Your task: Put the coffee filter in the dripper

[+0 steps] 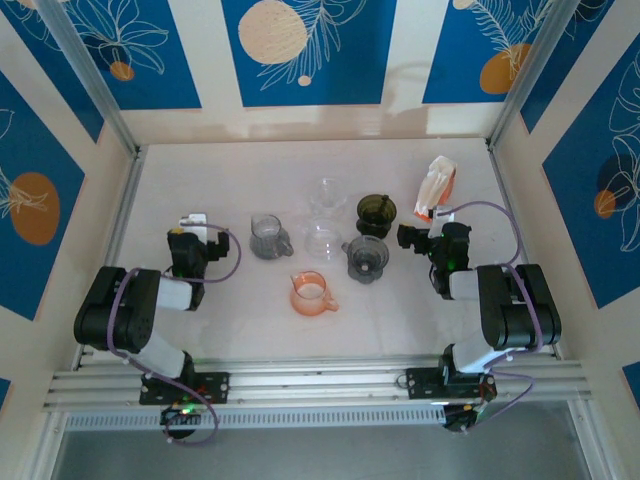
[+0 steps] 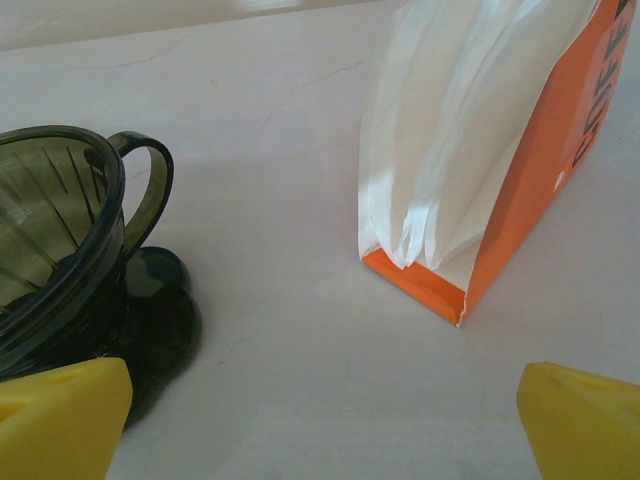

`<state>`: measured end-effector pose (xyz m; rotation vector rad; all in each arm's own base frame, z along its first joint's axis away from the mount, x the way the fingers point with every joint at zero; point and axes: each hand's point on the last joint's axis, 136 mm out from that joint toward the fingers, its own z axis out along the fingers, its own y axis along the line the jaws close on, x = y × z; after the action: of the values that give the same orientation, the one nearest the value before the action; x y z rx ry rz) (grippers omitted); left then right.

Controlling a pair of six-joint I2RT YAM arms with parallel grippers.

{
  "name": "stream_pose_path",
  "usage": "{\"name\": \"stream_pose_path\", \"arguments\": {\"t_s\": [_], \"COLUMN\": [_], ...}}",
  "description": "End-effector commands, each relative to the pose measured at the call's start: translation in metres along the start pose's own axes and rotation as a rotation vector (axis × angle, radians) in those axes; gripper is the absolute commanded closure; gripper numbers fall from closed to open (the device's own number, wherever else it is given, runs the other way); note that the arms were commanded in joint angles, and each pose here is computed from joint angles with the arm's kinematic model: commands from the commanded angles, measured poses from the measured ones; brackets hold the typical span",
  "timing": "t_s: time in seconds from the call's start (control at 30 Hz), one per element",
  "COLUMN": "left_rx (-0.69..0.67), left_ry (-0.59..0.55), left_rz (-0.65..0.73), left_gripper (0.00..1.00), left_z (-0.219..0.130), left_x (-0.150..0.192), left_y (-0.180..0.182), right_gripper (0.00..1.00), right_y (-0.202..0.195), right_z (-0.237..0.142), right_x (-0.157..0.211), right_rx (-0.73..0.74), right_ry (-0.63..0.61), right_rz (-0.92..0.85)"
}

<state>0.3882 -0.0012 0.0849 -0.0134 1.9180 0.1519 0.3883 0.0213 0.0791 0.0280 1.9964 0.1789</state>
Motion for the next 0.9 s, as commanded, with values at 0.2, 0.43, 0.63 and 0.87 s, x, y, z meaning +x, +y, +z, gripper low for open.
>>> {"name": "stream_pose_path", "arguments": {"t_s": [0.2, 0.43, 0.63, 0.87], "left_rx": [-0.005, -0.006, -0.067, -0.134], "left_ry": [-0.037, -0.039, -0.032, -0.027], "left_rz": [0.000, 0.002, -0.015, -0.065], "left_gripper": [0.00, 0.00, 0.00, 0.00], "left_z": [0.001, 0.000, -0.011, -0.024], "left_x": [-0.010, -0.011, -0.031, -0.060], "left_y": [0.000, 0.000, 0.013, 0.028], "right_gripper": [0.01, 0.01, 0.01, 0.01], "right_y": [0.003, 0.003, -0.008, -0.001], "right_z": [0.002, 0.001, -0.002, -0.012], "right_x": [-0.016, -0.017, -0.034, -0.044], "right_rx": [-0.010, -0.030, 0.062, 0.094], "right_ry": [-0.043, -0.043, 0.024, 0.050], "right_rz": [-0.026, -0.012, 0.029, 0.025]}}
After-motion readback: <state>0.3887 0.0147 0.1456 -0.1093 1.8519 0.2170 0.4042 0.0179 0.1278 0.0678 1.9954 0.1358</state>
